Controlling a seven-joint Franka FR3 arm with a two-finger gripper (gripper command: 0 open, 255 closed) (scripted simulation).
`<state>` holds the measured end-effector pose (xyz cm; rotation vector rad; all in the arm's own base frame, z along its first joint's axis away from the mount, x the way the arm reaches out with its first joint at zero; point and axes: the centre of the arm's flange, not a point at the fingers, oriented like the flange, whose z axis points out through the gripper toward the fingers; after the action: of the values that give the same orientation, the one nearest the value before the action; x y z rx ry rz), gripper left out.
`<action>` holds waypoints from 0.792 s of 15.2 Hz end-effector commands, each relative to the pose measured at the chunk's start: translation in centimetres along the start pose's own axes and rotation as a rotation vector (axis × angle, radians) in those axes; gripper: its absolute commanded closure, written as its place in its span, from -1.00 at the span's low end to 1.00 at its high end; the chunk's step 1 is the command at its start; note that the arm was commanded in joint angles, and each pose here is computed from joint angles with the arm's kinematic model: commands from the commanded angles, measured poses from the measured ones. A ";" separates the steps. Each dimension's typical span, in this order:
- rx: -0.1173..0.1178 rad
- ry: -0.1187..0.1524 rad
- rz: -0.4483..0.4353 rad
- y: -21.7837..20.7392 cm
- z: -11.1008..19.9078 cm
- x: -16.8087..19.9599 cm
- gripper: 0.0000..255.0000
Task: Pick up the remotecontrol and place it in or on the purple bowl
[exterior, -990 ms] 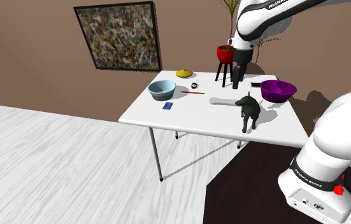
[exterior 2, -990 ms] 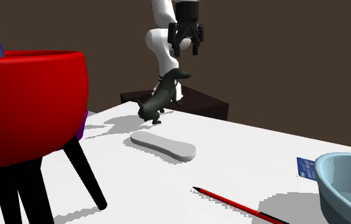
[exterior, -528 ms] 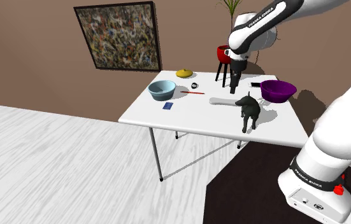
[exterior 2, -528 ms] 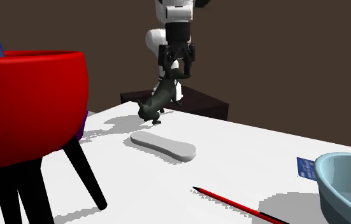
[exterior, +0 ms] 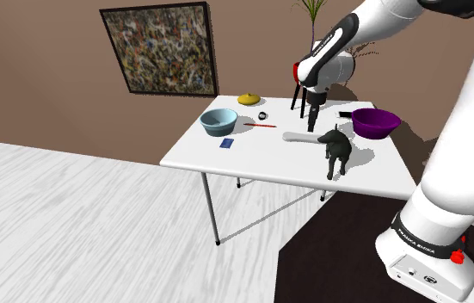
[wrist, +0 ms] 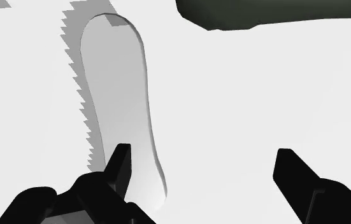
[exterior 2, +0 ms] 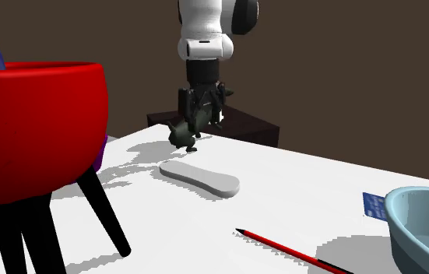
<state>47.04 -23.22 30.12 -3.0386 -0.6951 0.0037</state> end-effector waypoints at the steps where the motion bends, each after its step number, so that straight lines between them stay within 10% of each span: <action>1: -0.001 0.002 -0.026 1.7 1.7 0.7 -1.00; 12: -0.004 0.006 -0.087 6.7 8.7 2.5 -1.00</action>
<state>52.14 -27.83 21.74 -3.0080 -0.8270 -0.0074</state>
